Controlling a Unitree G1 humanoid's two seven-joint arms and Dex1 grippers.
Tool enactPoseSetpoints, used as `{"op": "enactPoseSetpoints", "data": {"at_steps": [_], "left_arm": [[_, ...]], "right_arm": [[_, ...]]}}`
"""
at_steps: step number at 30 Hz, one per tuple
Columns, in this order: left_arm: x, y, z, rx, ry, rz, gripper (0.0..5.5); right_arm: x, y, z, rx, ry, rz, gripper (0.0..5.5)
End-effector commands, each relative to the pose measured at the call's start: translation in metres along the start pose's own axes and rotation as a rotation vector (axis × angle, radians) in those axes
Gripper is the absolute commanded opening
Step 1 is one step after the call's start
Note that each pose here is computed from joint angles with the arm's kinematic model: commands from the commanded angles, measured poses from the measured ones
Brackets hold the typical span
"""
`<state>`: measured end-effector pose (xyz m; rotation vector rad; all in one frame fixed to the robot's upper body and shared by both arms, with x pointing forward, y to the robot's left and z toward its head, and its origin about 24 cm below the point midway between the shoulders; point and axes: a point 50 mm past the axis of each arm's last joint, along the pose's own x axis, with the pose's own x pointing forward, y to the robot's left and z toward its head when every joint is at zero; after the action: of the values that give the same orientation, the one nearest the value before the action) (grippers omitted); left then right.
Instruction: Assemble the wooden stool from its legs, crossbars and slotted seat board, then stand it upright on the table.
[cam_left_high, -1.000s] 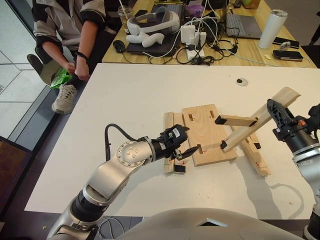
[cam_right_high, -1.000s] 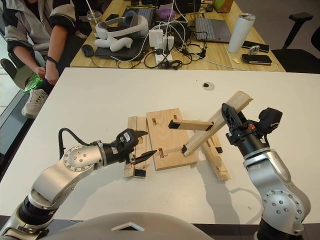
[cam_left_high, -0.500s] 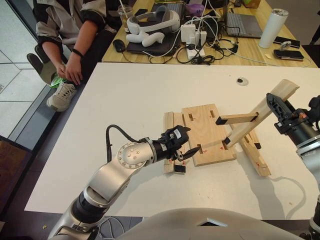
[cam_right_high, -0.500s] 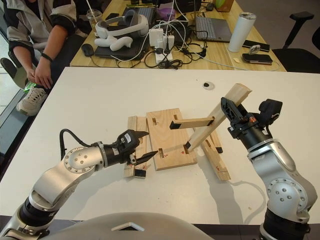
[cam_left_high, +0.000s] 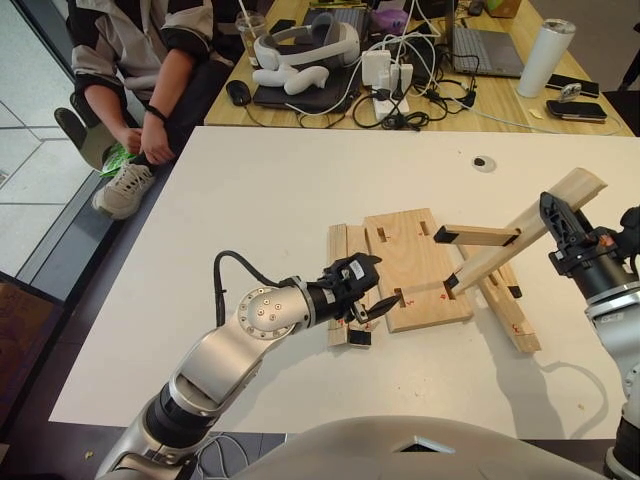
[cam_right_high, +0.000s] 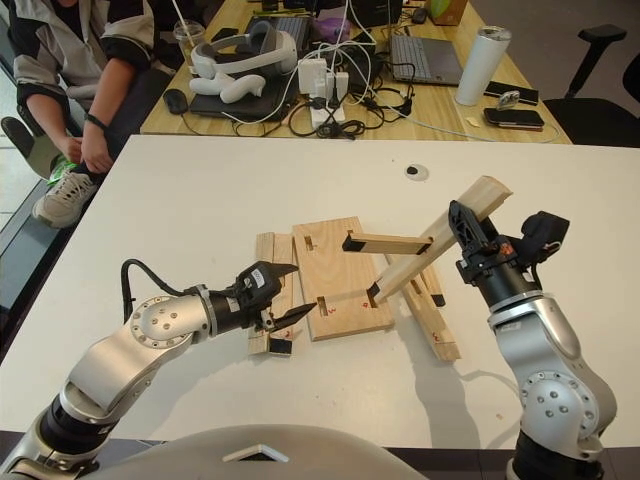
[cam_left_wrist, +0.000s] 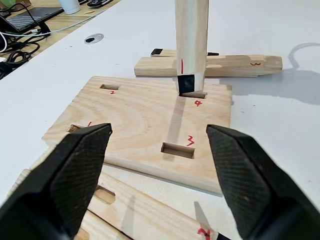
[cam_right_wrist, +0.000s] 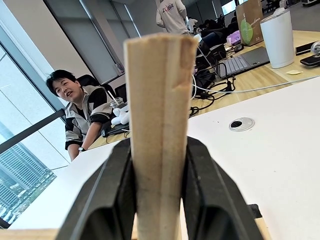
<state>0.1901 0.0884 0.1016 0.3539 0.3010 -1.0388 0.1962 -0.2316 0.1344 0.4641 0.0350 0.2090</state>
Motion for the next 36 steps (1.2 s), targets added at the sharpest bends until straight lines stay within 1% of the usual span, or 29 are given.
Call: {"op": "enactPoseSetpoints", "data": {"at_steps": [1, 7, 14, 17, 20, 24, 27, 29, 32, 36], "left_arm": [[0.000, -0.001, -0.003, 0.000, 0.014, 0.007, 3.52], [0.000, -0.004, -0.004, -0.007, 0.014, 0.020, 3.52], [-0.001, -0.005, -0.006, -0.002, 0.026, 0.023, 3.52], [-0.003, -0.003, -0.009, 0.004, 0.041, 0.029, 3.52], [-0.007, 0.007, -0.011, -0.004, 0.050, 0.078, 3.52], [-0.011, 0.039, -0.001, -0.086, -0.039, 0.297, 3.52], [-0.012, 0.059, 0.013, -0.155, -0.140, 0.429, 3.52], [-0.012, 0.067, 0.019, -0.168, -0.178, 0.476, 3.52], [-0.008, 0.072, 0.026, -0.171, -0.203, 0.481, 3.52], [-0.003, 0.074, 0.031, -0.161, -0.212, 0.450, 3.52]], "right_arm": [[-0.007, 0.002, -0.011, -0.065, 0.081, 0.009, 1.00], [-0.015, 0.002, -0.016, -0.161, 0.132, 0.019, 1.00], [-0.024, 0.004, -0.025, -0.409, 0.120, -0.012, 1.00], [-0.027, 0.003, -0.030, -0.393, 0.110, -0.040, 1.00], [-0.027, -0.001, -0.031, -0.377, 0.105, -0.062, 1.00], [-0.024, -0.005, -0.037, -0.328, 0.089, -0.107, 1.00], [-0.012, -0.004, -0.041, -0.284, 0.054, -0.128, 1.00], [0.004, 0.001, -0.045, -0.282, 0.042, -0.108, 1.00], [0.036, 0.014, -0.048, -0.284, -0.005, -0.062, 1.00], [0.070, 0.029, -0.052, -0.303, -0.071, -0.021, 1.00]]}}
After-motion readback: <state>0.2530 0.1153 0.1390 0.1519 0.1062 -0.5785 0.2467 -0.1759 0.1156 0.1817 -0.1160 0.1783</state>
